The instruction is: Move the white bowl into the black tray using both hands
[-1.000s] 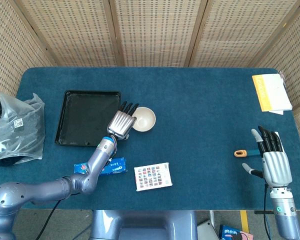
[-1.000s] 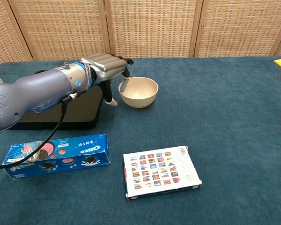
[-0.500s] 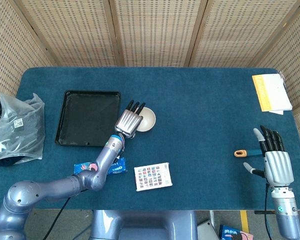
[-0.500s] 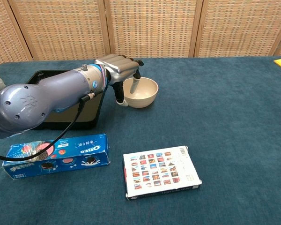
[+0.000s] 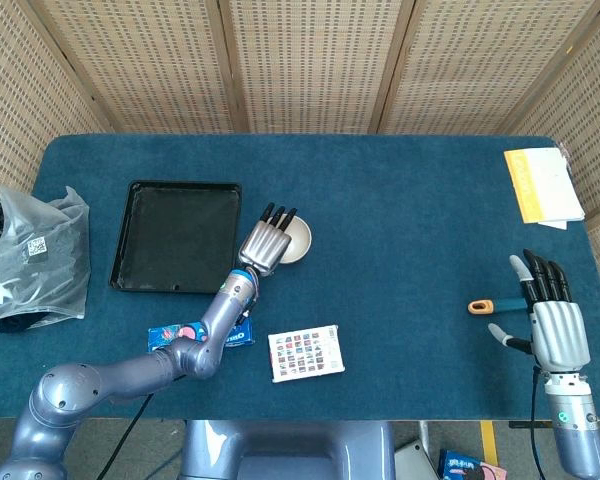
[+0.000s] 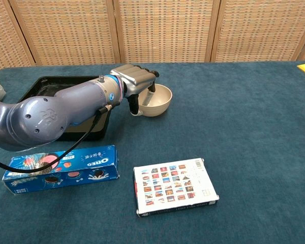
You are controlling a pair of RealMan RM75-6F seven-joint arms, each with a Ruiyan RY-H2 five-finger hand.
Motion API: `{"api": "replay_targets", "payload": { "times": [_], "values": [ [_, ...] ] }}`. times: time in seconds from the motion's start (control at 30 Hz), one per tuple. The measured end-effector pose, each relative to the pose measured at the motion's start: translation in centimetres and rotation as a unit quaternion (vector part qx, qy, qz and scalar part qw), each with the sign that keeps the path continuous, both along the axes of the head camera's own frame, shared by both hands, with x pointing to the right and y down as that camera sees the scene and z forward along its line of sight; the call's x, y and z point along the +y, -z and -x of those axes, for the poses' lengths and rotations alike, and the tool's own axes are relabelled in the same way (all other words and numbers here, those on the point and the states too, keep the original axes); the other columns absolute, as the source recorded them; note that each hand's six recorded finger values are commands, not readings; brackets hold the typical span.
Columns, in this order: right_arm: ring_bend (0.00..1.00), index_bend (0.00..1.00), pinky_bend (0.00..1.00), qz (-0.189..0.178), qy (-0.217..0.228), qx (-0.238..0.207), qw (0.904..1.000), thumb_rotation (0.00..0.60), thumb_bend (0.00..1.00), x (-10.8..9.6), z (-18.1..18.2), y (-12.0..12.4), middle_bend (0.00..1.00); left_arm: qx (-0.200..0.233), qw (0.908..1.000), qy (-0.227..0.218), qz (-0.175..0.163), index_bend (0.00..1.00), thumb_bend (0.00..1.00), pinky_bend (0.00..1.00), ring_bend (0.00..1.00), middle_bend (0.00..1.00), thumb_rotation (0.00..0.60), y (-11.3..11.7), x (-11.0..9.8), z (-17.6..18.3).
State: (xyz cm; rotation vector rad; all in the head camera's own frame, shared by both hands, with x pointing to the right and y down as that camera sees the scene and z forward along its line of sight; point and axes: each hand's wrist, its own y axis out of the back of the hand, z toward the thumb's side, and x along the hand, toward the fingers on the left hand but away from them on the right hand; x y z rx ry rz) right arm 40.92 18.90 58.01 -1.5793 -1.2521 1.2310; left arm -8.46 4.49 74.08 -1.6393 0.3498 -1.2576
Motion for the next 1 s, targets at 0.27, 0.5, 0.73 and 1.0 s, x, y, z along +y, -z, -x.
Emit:
{"api": "replay_targets", "payload": {
  "times": [0.27, 0.5, 0.73, 1.0],
  "values": [
    [0.0, 0.0, 0.0, -0.004, 0.002, -0.006, 1.0, 0.6, 0.21, 0.0, 0.2, 0.2, 0.0, -0.005, 1.0, 0.001, -0.005, 0.65, 0.4, 0.0, 0.0, 0.0, 0.6, -0.2, -0.1, 0.5],
    [0.0, 0.0, 0.0, -0.006, 0.003, -0.008, 0.9999, 0.6, 0.21, 0.0, 0.2, 0.3, 0.0, 0.001, 0.9997, 0.005, -0.022, 0.66, 0.4, 0.0, 0.0, 0.0, 0.6, 0.8, -0.5, 1.3],
    [0.0, 0.0, 0.0, -0.012, 0.005, -0.011, 0.9998, 0.6, 0.21, 0.0, 0.3, 0.8, 0.0, 0.011, 0.9991, 0.017, -0.038, 0.65, 0.4, 0.0, 0.0, 0.0, 0.6, 2.6, -1.4, 3.1],
    [0.0, 0.0, 0.0, -0.022, 0.01, -0.016, 0.9996, 0.6, 0.21, 0.1, 0.7, 1.5, 0.0, -0.006, 0.9979, 0.04, -0.05, 0.65, 0.4, 0.0, 0.0, 0.0, 0.6, 4.3, -2.1, 8.4]
  ]
}}
